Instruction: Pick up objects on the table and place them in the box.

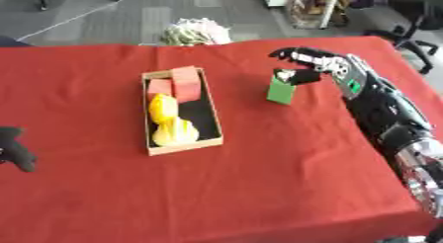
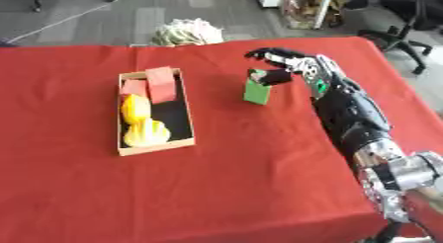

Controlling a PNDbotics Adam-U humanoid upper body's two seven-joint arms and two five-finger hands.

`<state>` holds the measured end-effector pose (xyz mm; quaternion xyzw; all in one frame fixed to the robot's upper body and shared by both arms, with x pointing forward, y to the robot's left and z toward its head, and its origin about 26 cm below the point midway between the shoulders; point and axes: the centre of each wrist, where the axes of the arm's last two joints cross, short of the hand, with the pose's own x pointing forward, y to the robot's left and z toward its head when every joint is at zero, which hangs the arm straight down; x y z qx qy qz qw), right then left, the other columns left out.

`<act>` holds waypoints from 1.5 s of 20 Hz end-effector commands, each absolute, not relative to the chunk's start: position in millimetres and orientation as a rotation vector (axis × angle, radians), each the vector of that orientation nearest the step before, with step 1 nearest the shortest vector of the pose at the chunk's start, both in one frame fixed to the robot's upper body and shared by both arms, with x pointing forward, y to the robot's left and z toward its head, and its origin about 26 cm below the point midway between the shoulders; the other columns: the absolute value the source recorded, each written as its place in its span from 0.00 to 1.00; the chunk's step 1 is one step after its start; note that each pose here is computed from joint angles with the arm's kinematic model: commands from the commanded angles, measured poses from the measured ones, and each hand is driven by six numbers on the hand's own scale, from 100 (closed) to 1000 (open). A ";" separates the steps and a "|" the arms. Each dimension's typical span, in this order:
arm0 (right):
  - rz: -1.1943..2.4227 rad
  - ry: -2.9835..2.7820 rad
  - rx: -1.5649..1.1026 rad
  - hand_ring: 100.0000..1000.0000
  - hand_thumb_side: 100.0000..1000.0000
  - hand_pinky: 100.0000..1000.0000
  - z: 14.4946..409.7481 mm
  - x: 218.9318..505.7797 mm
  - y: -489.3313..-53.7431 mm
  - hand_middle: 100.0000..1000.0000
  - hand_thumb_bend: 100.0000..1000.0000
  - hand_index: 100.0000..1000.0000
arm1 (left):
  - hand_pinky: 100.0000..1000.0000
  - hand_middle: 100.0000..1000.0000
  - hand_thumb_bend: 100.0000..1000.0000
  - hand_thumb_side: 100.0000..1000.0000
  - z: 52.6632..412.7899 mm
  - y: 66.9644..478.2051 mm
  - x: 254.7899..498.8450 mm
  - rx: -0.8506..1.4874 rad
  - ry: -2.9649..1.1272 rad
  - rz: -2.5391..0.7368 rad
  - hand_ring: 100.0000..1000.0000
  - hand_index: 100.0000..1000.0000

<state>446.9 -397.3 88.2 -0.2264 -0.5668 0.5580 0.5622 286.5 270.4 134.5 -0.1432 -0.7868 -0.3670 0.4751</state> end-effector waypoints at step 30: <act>1.358 -1.226 -0.710 1.00 0.46 1.00 89.8 429.4 -438.6 1.00 0.00 1.00 | 0.69 0.52 0.00 0.85 139.2 274.8 284.7 -0.332 -1.918 -0.937 0.53 0.80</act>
